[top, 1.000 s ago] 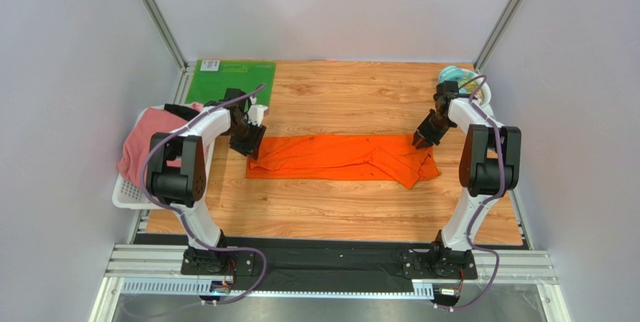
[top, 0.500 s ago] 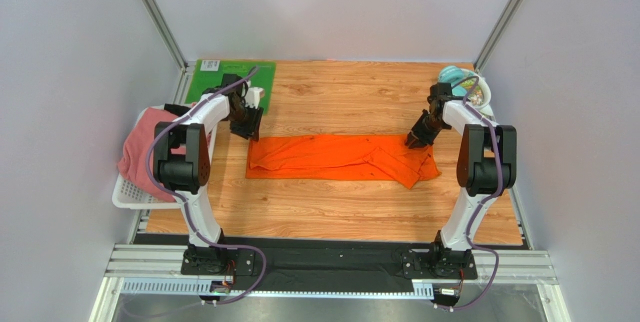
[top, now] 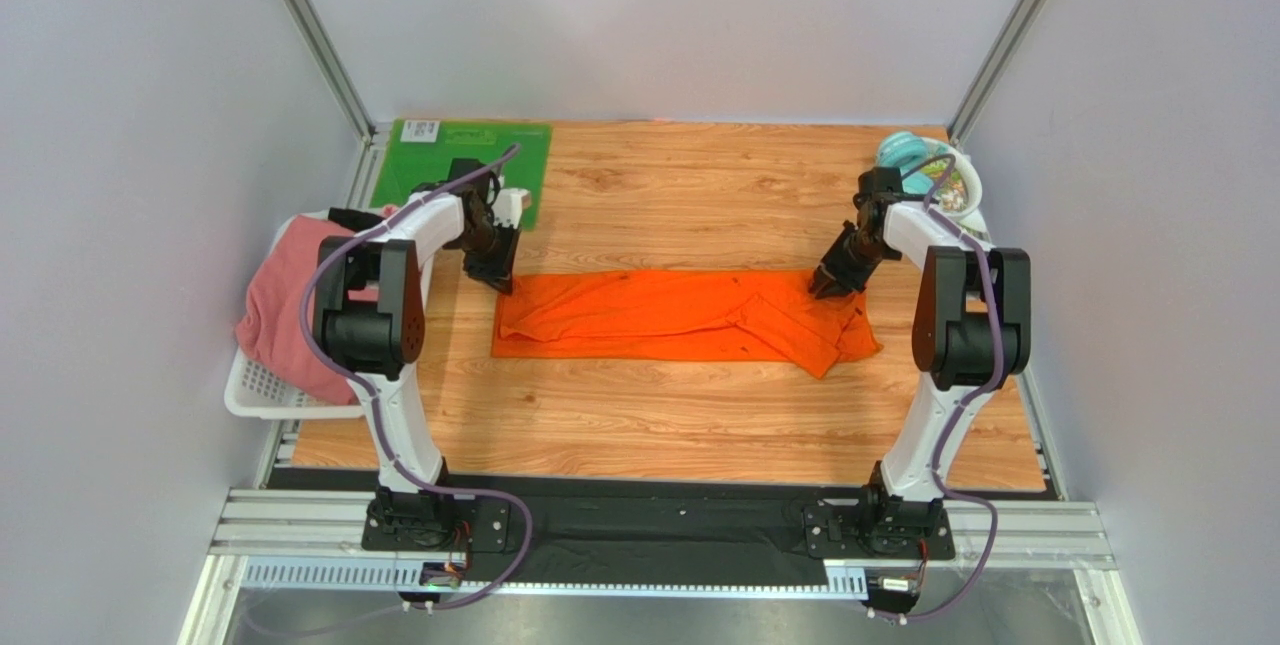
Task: Fold and stack the t-shirts
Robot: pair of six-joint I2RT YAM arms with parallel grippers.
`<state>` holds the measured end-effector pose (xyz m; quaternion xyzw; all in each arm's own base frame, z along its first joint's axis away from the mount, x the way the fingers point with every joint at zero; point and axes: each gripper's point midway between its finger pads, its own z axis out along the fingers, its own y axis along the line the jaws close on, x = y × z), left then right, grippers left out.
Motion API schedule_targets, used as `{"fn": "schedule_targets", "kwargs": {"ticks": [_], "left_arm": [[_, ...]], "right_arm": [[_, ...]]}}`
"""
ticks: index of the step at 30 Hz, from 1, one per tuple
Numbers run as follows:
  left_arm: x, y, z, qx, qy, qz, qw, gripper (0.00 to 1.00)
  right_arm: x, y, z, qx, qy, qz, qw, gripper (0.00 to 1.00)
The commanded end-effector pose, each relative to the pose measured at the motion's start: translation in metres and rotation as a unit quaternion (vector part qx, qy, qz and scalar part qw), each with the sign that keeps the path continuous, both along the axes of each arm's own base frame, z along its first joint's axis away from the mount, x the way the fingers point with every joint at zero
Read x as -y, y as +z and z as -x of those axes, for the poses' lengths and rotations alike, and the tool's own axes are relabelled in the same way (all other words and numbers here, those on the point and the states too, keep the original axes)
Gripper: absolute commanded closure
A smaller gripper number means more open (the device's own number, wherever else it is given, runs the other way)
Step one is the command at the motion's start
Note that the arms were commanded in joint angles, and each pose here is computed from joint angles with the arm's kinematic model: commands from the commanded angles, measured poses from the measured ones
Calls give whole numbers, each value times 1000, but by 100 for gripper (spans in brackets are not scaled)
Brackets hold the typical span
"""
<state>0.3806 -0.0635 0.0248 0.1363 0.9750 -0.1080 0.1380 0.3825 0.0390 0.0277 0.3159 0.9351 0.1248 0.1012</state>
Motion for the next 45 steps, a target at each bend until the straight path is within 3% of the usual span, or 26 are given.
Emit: {"fn": "schedule_targets", "kwargs": {"ticks": [1,2,18,26,35,37,38,40,41,44,45], "left_arm": [[5,7,-12,14,-3,12,1000,96],[5,7,-12,13,-2,11,1000,100],[-8,48,-34,76,-5,-23,997,100],[-29,32,-38,97,14,-71,993,100],[-37,35,-44,101,14,-84,991,98],[-40,38,-45,104,13,-94,990,91],[-44,44,-46,111,13,-103,988,79],[-45,59,-47,129,11,-108,986,62],[-47,63,-44,132,11,-112,985,45],[-48,84,-37,151,8,-114,982,24],[-46,87,-32,151,6,-108,983,21]], "right_arm": [[-1,-1,-8,14,10,3,1000,79],[-1,-2,-8,13,10,3,1000,79],[4,-30,0,-23,10,16,1000,80],[5,-31,0,-25,10,18,999,80],[4,-32,2,-29,11,16,999,80],[4,-33,2,-29,10,17,999,80],[4,-33,2,-29,11,17,999,80],[5,-31,0,-26,11,17,999,80],[5,-31,0,-26,11,17,999,80],[4,-31,-2,-26,12,17,999,80],[4,-31,-1,-27,12,16,999,80]]}}
